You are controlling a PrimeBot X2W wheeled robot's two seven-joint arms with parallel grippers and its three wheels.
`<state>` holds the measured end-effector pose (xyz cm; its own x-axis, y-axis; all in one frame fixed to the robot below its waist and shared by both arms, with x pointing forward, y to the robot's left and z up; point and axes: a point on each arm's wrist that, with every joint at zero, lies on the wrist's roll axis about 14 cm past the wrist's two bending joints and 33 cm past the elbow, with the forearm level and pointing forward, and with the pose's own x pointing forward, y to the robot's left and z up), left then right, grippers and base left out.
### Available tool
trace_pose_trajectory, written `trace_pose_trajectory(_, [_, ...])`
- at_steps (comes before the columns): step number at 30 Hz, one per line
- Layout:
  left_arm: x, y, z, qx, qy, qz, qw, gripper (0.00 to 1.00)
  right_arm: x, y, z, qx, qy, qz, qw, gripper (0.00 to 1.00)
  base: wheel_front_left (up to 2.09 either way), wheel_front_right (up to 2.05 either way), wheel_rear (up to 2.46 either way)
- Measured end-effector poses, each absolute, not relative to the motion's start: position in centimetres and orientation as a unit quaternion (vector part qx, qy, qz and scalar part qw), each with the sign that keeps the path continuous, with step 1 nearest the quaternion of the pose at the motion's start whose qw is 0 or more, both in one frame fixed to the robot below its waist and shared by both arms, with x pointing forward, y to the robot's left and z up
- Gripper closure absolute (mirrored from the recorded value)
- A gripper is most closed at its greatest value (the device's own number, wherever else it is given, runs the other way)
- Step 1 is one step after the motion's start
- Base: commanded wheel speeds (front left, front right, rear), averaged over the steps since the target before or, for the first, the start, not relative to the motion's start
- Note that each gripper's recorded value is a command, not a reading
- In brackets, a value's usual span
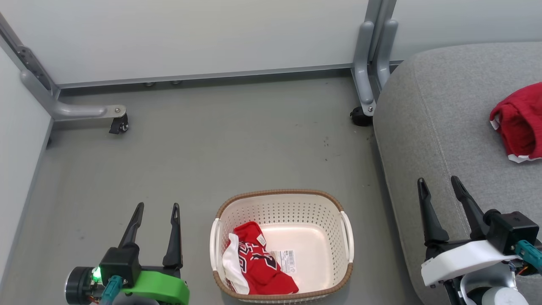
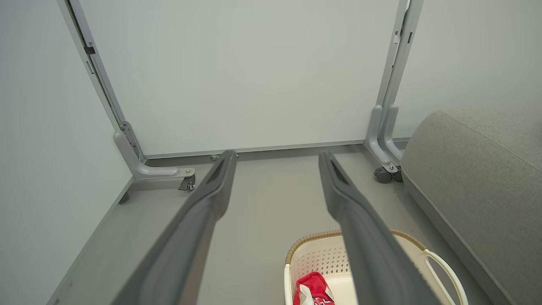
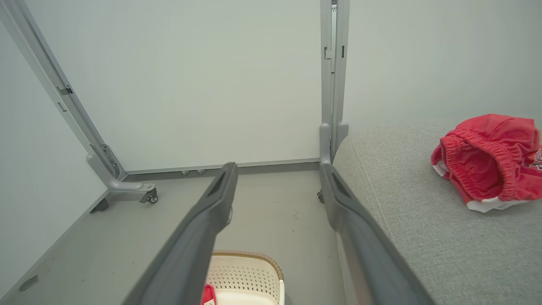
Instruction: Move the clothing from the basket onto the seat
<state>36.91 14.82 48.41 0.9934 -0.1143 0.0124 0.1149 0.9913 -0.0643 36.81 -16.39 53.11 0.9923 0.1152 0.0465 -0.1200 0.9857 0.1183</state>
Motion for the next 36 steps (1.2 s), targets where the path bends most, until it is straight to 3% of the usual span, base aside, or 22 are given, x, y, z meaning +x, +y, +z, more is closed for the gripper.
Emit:
trace_pose_trajectory(9, [37.7, 14.3, 48.8, -0.029, -0.011, -0.068, 0.997, 0.0, 37.4, -16.4, 53.0, 0.06, -0.018, 0.059, 0.996, 0.0, 0.0, 0.0, 0.0])
trace_pose_trajectory(20, [42.5, 9.7, 48.0, -0.016, -0.006, -0.141, 0.99, 0.0, 41.6, -15.6, 53.6, 0.056, -0.036, 0.072, 0.995, 0.0, 0.0, 0.0, 0.0])
trace_pose_trajectory(28, [44.8, 5.2, 41.3, 0.009, 0.079, -0.226, 0.971, 0.0, 45.5, -14.6, 52.1, 0.06, -0.038, 0.085, 0.994, 0.0, 0.0, 0.0, 0.0])
trace_pose_trajectory(36, [44.8, 1.1, 32.3, 0.062, 0.2, -0.324, 0.922, 0.0, 48.4, -14.4, 49.6, 0.062, -0.037, 0.088, 0.993, 0.0, 0.0, 0.0, 0.0])
